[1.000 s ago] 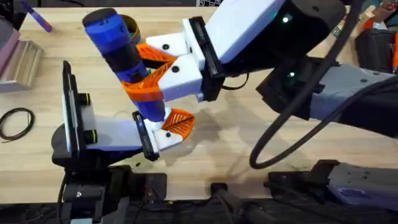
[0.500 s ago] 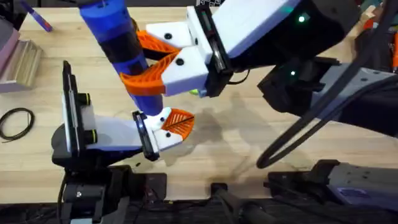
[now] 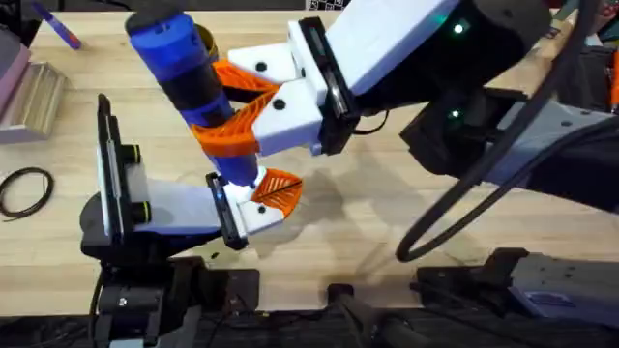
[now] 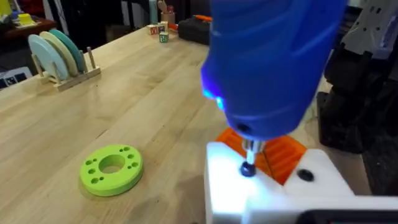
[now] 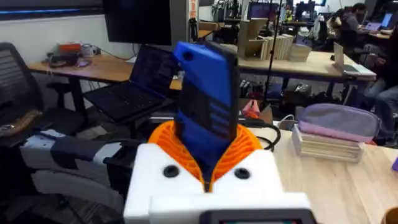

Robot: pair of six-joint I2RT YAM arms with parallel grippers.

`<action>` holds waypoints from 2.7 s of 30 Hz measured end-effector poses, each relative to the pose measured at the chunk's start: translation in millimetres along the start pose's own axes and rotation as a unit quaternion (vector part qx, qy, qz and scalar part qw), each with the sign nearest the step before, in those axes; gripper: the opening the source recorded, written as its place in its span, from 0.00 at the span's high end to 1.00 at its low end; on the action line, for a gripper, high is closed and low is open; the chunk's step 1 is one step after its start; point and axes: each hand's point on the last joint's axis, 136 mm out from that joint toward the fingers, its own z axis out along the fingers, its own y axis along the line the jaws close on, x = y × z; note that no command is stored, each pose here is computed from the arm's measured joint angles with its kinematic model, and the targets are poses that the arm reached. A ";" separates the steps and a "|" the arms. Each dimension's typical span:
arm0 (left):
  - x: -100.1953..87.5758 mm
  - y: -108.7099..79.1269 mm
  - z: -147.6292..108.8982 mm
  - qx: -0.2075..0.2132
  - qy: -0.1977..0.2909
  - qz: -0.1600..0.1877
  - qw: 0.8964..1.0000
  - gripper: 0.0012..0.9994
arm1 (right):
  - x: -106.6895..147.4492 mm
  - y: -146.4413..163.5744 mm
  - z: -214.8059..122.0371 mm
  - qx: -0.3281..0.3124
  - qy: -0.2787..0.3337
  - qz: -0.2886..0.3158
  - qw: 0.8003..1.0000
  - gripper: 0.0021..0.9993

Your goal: Pick up the gripper from the table and insert it into the empty holder that is missing its gripper. Then pick up a screw, insert it into the mounting hole, and use the screwdriver to tighten it. Finally, clean up the table by picking up the vegetable and placing it into the bucket.

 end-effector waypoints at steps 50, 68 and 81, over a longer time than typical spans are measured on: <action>0.0 0.0 0.0 0.000 0.000 0.000 1.000 0.99 | -9.9 6.7 -2.0 -0.016 -0.011 -0.018 1.000 0.98; 0.0 0.0 0.0 0.000 0.000 0.000 1.000 0.99 | -8.0 5.4 -2.8 -0.015 -0.009 -0.010 1.000 0.98; 0.0 0.0 0.0 0.000 0.000 0.000 1.000 0.99 | -3.2 3.3 -2.0 -0.015 -0.006 -0.004 1.000 0.98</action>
